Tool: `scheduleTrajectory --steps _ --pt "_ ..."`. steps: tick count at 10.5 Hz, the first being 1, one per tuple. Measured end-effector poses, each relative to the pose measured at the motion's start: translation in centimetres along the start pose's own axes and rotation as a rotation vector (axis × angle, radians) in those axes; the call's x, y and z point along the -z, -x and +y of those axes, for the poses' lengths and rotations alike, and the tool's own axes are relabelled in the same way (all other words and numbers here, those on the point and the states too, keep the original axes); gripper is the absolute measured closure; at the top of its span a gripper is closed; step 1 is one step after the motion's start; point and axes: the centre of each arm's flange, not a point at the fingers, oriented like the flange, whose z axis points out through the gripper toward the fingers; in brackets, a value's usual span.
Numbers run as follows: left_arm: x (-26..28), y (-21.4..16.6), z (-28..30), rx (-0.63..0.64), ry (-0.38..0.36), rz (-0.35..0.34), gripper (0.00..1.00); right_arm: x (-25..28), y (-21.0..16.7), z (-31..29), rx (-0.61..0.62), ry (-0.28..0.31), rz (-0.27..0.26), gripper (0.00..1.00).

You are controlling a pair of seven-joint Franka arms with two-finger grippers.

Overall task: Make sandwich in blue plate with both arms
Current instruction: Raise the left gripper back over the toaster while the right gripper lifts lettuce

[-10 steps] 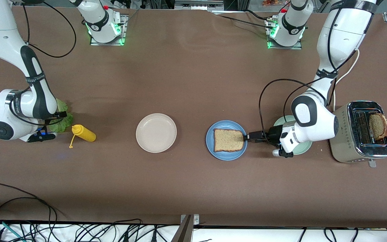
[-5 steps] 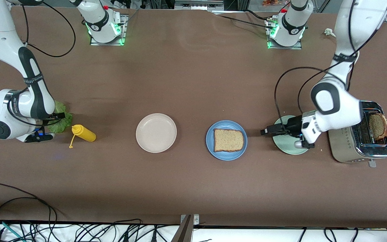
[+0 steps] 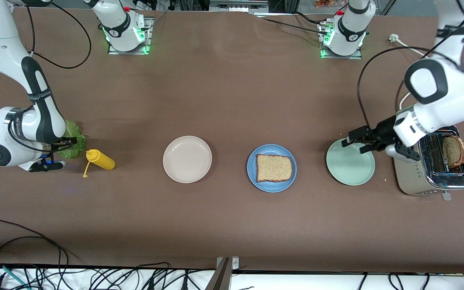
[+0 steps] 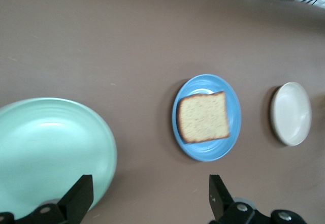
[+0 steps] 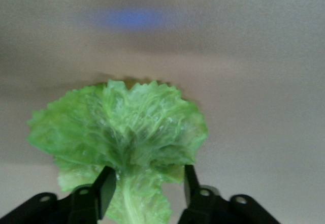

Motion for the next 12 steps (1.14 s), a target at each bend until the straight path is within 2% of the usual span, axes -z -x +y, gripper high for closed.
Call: scheduleTrajectory --steps 3,4,7,10,12 --pt "6.3 1.5 0.7 -0.079 -0.177 -0.067 0.00 0.0 -0.1 -0.3 0.002 -0.007 -0.001 0.78" --pt "7.9 2.1 0.9 -0.093 -0.217 -0.098 0.00 0.0 0.0 -0.3 0.001 -0.007 -0.001 0.84" --pt "14.2 2.3 0.8 -0.119 -0.328 -0.186 0.00 0.0 0.0 -0.3 0.001 -0.007 -0.001 0.88" --pt "19.3 1.8 2.3 -0.151 -0.437 -0.238 0.00 0.8 -0.1 -0.8 0.010 -0.009 -0.001 0.92" --pt "21.4 1.9 3.1 -0.148 -0.484 -0.275 0.00 3.9 -0.3 -2.7 0.037 -0.023 -0.037 0.92"
